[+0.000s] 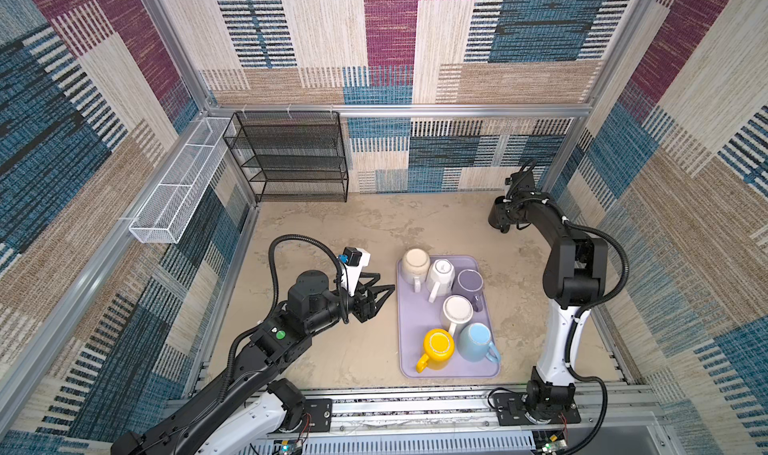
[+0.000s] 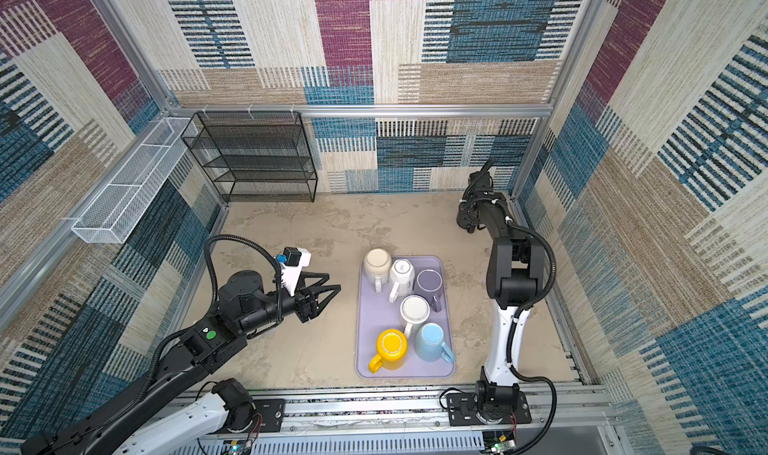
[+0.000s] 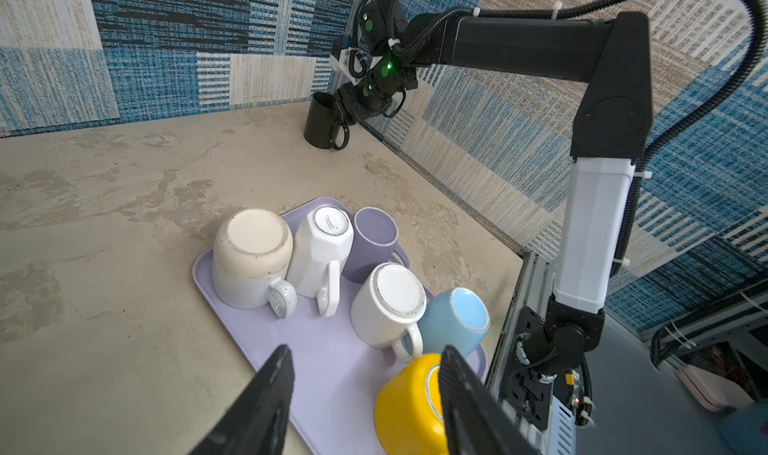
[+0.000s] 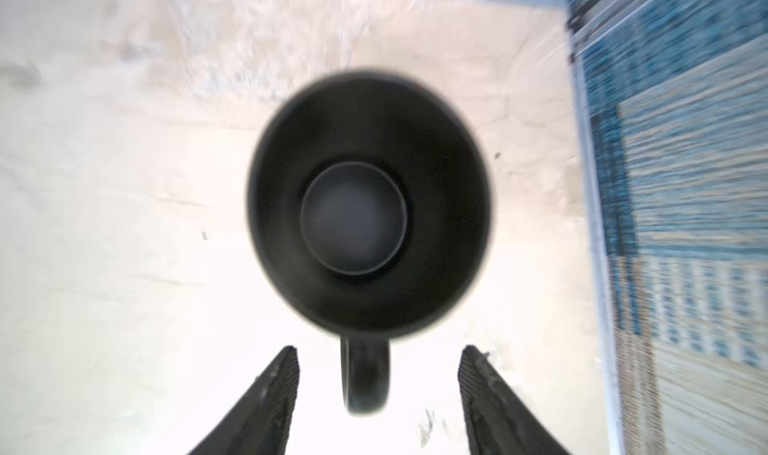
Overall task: Turn the mug right side up
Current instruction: 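Lower the black mug upright onto the table at the far corner with the right gripper, then release the black mug with the right gripper while the left reaches toward the cream mug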
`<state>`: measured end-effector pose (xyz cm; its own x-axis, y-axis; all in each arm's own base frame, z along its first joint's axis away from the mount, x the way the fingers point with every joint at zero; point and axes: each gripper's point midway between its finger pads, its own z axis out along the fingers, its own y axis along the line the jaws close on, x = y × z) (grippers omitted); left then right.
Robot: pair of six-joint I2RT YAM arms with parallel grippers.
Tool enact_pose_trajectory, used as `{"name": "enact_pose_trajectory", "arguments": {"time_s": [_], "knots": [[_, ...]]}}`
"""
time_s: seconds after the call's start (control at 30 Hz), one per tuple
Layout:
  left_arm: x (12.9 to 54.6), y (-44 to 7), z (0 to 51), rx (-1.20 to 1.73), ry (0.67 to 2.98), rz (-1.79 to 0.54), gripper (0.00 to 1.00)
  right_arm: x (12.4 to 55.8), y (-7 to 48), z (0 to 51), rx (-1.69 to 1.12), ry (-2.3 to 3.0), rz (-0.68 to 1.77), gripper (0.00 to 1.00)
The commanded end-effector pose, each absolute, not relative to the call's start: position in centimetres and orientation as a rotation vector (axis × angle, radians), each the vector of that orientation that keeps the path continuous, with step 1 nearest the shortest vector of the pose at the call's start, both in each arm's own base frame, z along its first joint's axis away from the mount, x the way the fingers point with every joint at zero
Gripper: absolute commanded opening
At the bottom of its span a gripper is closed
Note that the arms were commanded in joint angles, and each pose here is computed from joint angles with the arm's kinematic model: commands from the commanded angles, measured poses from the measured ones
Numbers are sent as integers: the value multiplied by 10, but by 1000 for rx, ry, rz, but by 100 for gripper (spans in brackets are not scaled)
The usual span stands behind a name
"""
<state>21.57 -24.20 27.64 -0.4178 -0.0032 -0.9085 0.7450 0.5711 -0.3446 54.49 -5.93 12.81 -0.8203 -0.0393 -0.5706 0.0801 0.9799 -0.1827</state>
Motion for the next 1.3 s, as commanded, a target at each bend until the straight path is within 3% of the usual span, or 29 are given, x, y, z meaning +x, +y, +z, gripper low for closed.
{"name": "enact_pose_trajectory", "arguments": {"time_s": [0.0,0.4,0.73,1.07,1.27], "knots": [[212,-247,275,659,1824,-969,59,539,-51,154,56,2450,-192,66],[229,-256,246,597,1964,-962,60,477,25,214,28,2239,68,69],[259,-270,199,431,2178,-848,60,399,92,202,-45,2194,282,69],[282,-293,159,314,2327,-599,60,355,114,182,-86,2206,404,69],[297,-295,140,281,2385,-320,61,340,114,177,-94,2204,427,70]]}}
